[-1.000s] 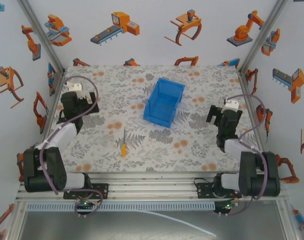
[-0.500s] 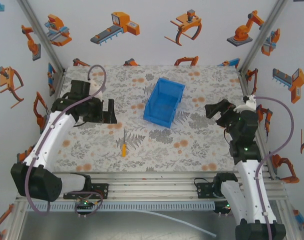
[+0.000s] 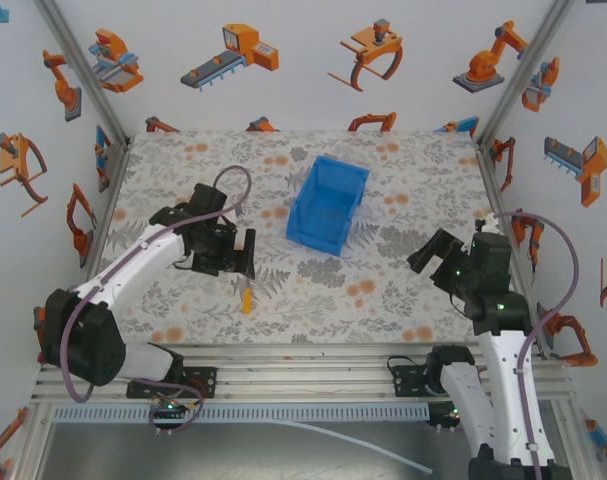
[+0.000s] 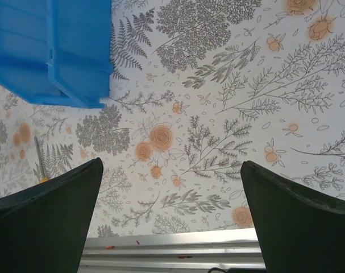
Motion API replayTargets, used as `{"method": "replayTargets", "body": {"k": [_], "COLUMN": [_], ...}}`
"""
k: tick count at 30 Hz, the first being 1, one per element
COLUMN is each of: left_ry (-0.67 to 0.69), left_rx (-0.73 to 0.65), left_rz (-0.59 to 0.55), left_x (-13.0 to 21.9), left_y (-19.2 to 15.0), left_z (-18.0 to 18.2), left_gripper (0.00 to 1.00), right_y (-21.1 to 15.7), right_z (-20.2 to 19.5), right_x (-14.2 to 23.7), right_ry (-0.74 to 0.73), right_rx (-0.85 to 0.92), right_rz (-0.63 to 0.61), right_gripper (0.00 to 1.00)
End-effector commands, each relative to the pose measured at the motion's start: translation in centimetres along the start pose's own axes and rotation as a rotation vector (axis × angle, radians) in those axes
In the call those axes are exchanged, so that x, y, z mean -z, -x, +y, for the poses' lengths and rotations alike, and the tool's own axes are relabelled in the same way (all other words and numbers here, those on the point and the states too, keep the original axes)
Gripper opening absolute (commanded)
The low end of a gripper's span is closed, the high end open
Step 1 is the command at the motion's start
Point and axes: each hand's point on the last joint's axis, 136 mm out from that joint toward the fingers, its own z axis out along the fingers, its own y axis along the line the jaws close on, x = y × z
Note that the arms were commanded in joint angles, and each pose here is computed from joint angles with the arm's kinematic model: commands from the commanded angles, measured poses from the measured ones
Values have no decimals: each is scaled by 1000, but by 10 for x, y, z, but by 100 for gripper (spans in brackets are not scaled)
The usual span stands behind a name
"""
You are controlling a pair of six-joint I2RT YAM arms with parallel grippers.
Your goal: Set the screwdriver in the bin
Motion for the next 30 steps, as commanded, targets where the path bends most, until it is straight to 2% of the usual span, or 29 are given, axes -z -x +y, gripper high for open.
{"method": "replayTargets", "body": {"k": [1, 3, 7, 12, 16, 30], "left_ry": [84, 161, 191, 188, 192, 245], "left_rx": [51, 68, 107, 132, 151, 146], "left_rz": [25, 27, 53, 118, 119, 129], "left_x": [-24, -32, -43, -54, -60, -77], "left_y": [-6, -9, -12, -29, -47, -54], "left_z": [2, 9, 10, 6, 13, 26], "left_gripper": [98, 98, 98, 89, 81, 63], "right_y": [3, 5, 8, 8, 5, -3], "right_z": [0, 0, -1, -1, -2, -2], "right_x": [2, 1, -2, -5, -8, 6], "right_ry": [-23, -43, -69, -67, -63, -42], "right_rx": [-23, -16, -17, -29, -36, -39], "right_rz": [17, 38, 59, 53, 60, 55], "right_gripper": [99, 99, 99, 99, 99, 99]}}
